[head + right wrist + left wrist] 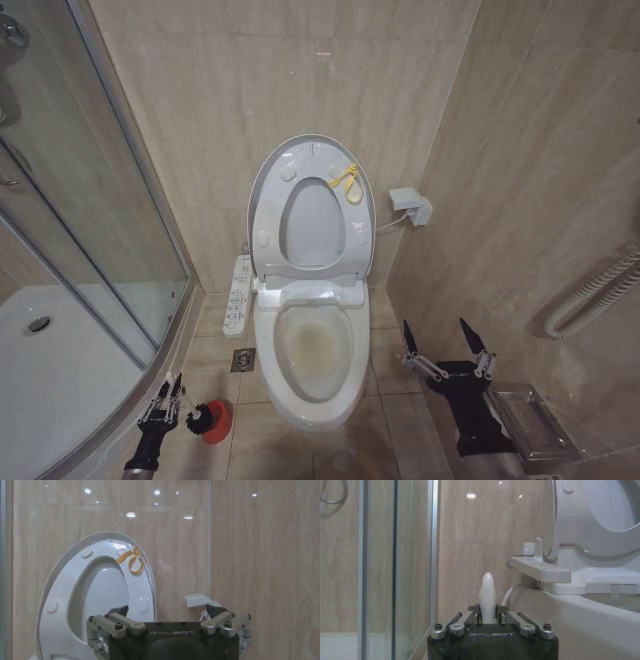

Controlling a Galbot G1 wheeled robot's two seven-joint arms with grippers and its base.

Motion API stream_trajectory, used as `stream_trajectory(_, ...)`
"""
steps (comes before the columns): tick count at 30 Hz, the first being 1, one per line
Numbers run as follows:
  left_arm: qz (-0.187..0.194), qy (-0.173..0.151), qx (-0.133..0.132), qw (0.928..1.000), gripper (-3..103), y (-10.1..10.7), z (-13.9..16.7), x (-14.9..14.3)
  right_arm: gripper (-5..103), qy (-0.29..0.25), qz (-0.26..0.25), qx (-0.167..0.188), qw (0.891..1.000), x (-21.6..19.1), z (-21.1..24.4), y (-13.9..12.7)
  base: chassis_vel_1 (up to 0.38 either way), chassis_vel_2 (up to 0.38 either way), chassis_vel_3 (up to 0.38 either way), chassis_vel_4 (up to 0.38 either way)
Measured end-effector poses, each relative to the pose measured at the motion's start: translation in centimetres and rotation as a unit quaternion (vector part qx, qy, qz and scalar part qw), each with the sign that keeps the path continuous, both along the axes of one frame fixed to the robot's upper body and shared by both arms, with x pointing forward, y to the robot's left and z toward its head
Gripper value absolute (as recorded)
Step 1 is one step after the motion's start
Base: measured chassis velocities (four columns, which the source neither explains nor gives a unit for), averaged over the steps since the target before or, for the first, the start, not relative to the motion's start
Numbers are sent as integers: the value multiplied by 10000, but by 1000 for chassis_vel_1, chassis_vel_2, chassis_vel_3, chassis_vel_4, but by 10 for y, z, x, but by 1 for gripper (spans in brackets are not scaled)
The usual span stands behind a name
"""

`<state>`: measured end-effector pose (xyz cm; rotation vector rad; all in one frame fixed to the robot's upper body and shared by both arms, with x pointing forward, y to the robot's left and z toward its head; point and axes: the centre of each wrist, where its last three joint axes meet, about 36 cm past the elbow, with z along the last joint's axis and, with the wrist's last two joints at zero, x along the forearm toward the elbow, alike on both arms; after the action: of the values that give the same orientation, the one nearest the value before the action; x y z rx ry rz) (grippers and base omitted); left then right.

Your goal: Open the toilet lid, clean the toilet bowl with a toilet brush, close the toilet lid, and flush.

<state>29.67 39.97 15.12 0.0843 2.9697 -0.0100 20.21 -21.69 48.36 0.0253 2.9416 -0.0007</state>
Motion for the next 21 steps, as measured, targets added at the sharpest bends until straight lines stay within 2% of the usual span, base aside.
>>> stream_trajectory(13, -47, -7, -152, 9999, 21, -4, 4, 0, 100, 0, 0, 0, 10000, 0, 0, 0, 0, 0, 0, 0)
stream_trajectory(17, -68, -37, -175, 9998, 21, 2, 12, 2, 100, 0, 0, 0, 10000, 0, 0, 0, 0, 0, 0, 0)
stream_trajectory(21, -75, 13, -172, 9998, 21, 6, 7, 6, 100, 0, 0, 0, 10000, 0, 0, 0, 0, 0, 0, 0)
